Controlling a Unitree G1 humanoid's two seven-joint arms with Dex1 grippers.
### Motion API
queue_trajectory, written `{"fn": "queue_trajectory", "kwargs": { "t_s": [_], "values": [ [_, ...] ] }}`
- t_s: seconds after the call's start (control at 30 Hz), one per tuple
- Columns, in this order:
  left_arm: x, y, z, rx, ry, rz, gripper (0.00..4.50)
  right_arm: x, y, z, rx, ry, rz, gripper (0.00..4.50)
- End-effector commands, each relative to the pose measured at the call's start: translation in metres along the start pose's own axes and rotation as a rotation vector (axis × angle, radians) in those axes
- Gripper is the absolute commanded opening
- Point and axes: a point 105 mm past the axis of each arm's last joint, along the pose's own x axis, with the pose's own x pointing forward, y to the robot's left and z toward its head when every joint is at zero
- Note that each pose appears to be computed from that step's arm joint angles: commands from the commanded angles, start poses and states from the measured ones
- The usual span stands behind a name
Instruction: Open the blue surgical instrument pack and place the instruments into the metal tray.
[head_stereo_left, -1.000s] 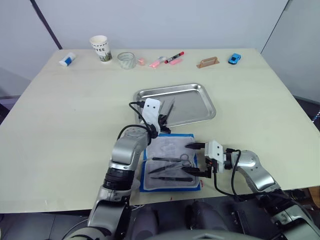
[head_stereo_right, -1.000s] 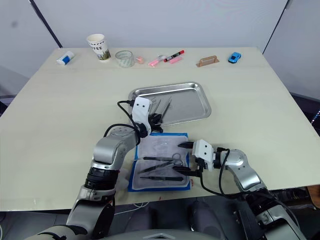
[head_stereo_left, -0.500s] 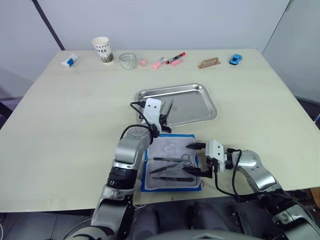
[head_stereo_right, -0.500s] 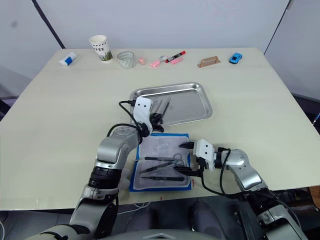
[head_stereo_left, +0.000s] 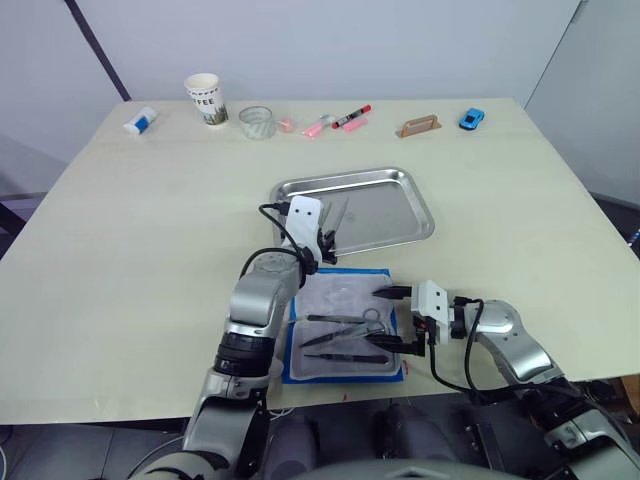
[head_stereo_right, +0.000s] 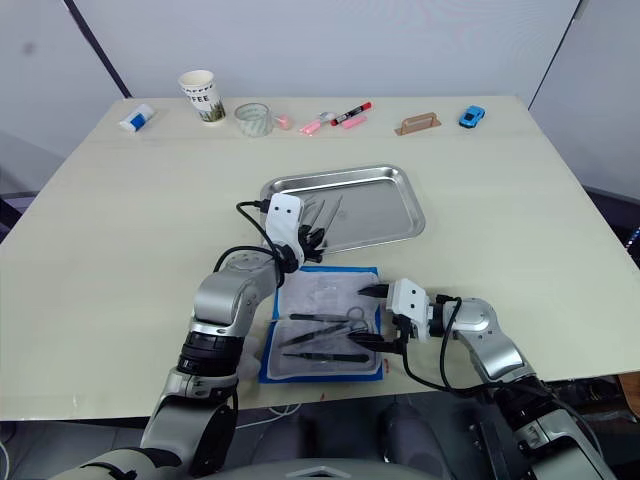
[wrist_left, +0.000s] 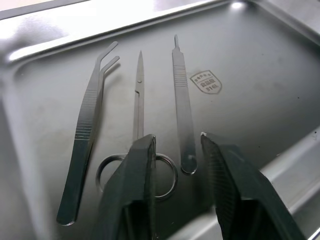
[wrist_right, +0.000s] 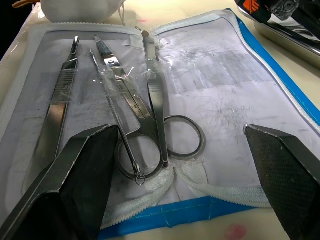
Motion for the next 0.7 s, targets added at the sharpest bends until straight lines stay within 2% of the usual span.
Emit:
{"fn": "queue_trajectory", "kwargs": {
  "t_s": [0.03, 0.13, 0.3, 0.43, 0.53, 0.7],
  "values": [
    [0.000, 0.001, -0.003, -0.004, 0.014, 0.006, 1.64, -0.024, 0.014, -0.071, 0.182, 0.269, -0.042, 4.39],
    [-0.002, 0.000, 0.002, 0.002, -0.010, -0.012, 1.64, -0.024, 0.014, -0.071, 0.182, 0.268, -0.043, 4.39],
    [-0.012, -0.002, 0.022, 0.025, -0.117, -0.080, 1.64, -0.025, 0.013, -0.072, 0.183, 0.271, -0.045, 4.39],
    [-0.029, -0.004, 0.042, 0.053, -0.228, -0.226, 1.64, -0.025, 0.013, -0.072, 0.185, 0.269, -0.047, 4.39],
    [-0.045, -0.007, 0.044, 0.085, -0.257, -0.381, 1.64, -0.024, 0.013, -0.072, 0.186, 0.269, -0.045, 4.39],
    [-0.073, 0.008, 0.037, 0.242, -0.251, -0.613, 1.64, -0.026, 0.010, -0.072, 0.182, 0.272, -0.046, 4.39]
  ]
}}
